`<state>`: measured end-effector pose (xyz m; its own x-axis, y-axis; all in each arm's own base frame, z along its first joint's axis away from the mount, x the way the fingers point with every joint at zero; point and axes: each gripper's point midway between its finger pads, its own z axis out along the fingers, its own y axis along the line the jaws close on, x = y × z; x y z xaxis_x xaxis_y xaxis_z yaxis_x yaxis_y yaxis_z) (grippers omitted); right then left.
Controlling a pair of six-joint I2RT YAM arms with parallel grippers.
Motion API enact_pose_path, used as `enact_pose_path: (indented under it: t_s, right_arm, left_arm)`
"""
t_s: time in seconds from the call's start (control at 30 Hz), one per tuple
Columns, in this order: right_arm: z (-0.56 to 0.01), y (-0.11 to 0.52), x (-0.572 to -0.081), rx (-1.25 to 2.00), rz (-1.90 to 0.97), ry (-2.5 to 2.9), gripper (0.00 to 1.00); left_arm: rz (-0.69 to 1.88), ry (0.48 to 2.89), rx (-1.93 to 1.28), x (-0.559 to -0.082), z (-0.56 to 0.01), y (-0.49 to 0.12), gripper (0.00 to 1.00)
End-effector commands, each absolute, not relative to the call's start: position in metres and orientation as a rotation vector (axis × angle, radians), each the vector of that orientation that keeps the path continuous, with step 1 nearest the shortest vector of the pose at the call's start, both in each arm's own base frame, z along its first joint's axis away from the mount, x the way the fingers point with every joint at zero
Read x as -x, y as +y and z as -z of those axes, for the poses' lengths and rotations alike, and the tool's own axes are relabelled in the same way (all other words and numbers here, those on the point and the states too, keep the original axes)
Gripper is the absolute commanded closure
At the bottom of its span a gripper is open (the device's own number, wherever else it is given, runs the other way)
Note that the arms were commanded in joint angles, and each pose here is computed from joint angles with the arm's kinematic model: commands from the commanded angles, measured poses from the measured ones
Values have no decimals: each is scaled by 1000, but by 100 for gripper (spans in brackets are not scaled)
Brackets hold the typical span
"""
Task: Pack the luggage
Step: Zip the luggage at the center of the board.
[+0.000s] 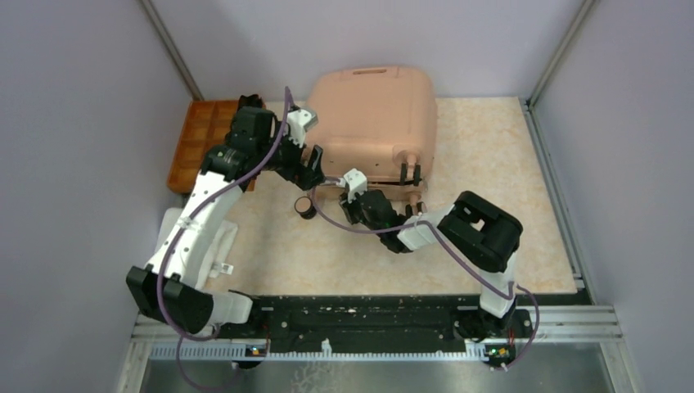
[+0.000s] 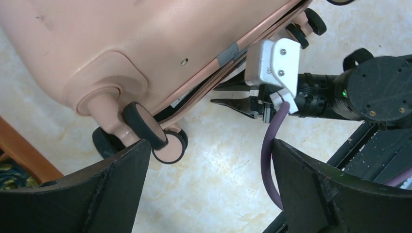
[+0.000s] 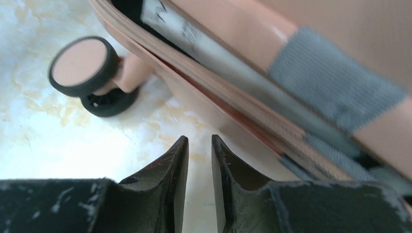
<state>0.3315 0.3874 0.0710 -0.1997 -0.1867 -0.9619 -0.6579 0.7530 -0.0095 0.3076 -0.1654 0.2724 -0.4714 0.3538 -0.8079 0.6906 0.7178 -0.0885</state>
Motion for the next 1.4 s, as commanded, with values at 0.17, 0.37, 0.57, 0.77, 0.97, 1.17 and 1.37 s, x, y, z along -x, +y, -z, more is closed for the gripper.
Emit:
enact_pose_path:
  t_s: [0.17, 0.37, 0.57, 0.77, 0.97, 1.17, 1.37]
  right_arm:
    - [-132, 392, -324, 545, -636, 1597, 74]
    - [-130, 394, -321, 549, -656, 1605, 74]
    - [-131, 393, -322, 547, -652, 1607, 74]
    - [-131, 394, -324, 540, -650, 1611, 74]
    - [-131, 393, -322, 529, -660, 1610, 74]
    - [-130, 390, -319, 522, -671, 1611, 75]
    - [-127, 393, -322, 528, -662, 1617, 75]
  left_arm:
    - [346, 2239, -578, -382, -235, -107, 1]
    - [310, 2115, -632, -389, -253, -108, 1]
    - [338, 1909, -676, -385, -330, -120, 1]
    - [210, 1999, -656, -400, -303, -98, 1]
    - [314, 2196, -640, -397, -237, -96, 1]
    - [355, 2245, -635, -412, -214, -99, 2]
    - [578, 2370, -660, -399, -189, -121, 52]
